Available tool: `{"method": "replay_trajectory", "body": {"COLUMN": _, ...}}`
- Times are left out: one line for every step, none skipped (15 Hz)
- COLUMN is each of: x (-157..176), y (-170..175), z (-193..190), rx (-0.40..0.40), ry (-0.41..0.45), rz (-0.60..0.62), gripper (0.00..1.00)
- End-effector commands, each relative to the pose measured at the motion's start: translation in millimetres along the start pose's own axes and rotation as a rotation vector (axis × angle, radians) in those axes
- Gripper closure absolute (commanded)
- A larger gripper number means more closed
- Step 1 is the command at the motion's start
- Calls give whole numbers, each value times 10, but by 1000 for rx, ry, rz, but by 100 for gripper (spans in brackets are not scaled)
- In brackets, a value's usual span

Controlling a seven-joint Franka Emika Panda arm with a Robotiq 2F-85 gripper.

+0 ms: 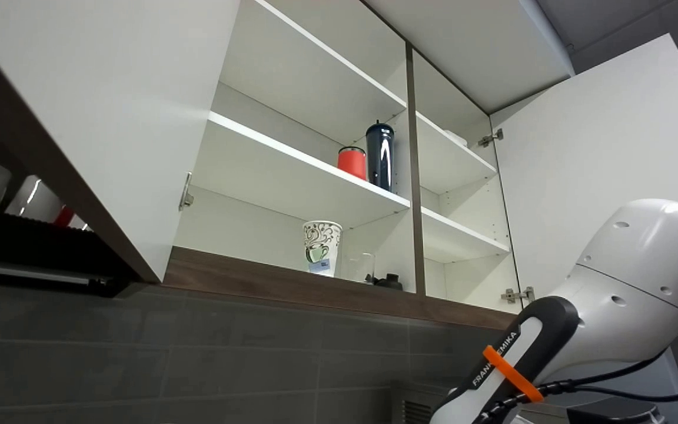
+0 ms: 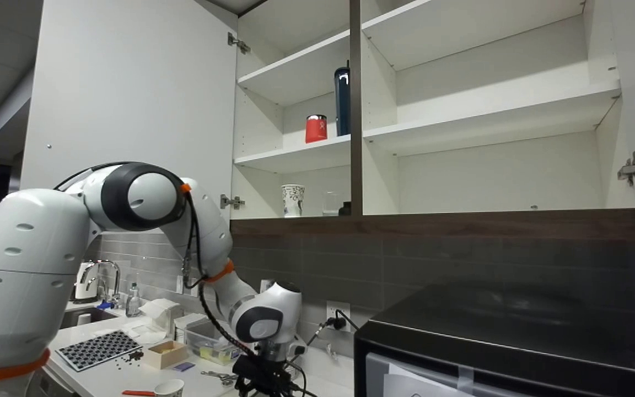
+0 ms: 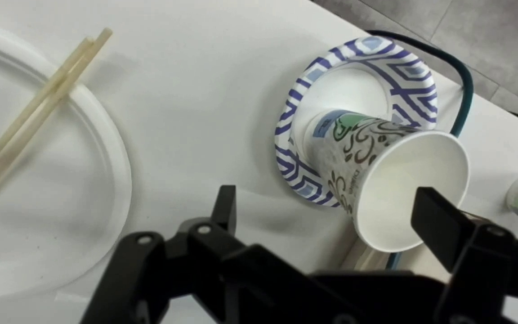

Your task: Move the plate with the cup to the open cabinet

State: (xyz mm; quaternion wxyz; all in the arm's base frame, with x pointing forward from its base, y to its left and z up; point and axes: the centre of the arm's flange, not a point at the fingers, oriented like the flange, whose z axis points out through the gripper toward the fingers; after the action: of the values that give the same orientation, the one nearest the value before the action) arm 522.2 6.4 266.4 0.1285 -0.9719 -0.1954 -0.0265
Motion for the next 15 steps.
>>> {"method": "replay_trajectory", "body": {"x": -247, "y": 360, "z": 259, "rx": 127, "ry": 59, "rz": 144, "gripper": 0}}
{"method": "replay_trajectory", "body": {"x": -327, "y": 441, "z": 332, "rx": 144, "ry": 66, "rz": 182, "gripper": 0}}
{"method": "replay_trajectory", "body": {"x": -426, "y": 520, "z": 426, "rx": 165, "ry": 82, "rz": 218, "gripper": 0}}
{"method": "replay_trajectory", "body": {"x": -516, "y": 577, "z": 488, "rx": 182, "ry": 103, "rz": 258, "gripper": 0}}
{"method": "replay_trajectory", "body": {"x": -593, "y": 624, "z": 541, "rx": 197, "ry": 116, "rz": 291, "gripper": 0}}
{"method": "replay_trajectory", "body": {"x": -663, "y": 669, "z": 591, "rx": 212, "ry": 125, "rz": 314, "gripper": 0}}
{"method": "replay_trajectory", "body": {"x": -726, "y": 697, "z": 625, "rx": 223, "ry": 132, "rz": 348, "gripper": 0}}
{"method": "replay_trajectory", "body": {"x": -771, "y": 739, "z": 673, "rx": 239, "ry": 142, "rz": 374, "gripper": 0}}
{"method": "replay_trajectory", "body": {"x": -792, "y": 767, "z": 723, "rx": 254, "ry": 149, "rz": 404, "gripper": 0}}
{"method": "replay_trajectory", "body": {"x": -791, "y": 778, "z": 781, "rx": 280, "ry": 151, "rz": 426, "gripper": 0}}
{"method": "replay_trajectory", "body": {"x": -796, "y": 795, "z": 838, "rx": 297, "ry": 151, "rz": 446, "gripper": 0}}
{"method": "replay_trajectory", "body": {"x": -781, "y": 791, "z": 891, "rx": 327, "ry": 153, "rz": 458, "gripper": 0}}
{"method": "replay_trajectory", "body": {"x": -769, "y": 795, "z": 945, "rx": 332, "ry": 158, "rz": 477, "gripper": 0}}
{"method": "replay_trajectory", "body": {"x": -752, "y": 804, "z": 1004, "rx": 334, "ry": 153, "rz": 482, "gripper": 0}}
{"method": "replay_trajectory", "body": {"x": -746, "y": 812, "z": 1038, "rx": 336, "ry": 153, "rz": 483, "gripper": 0}}
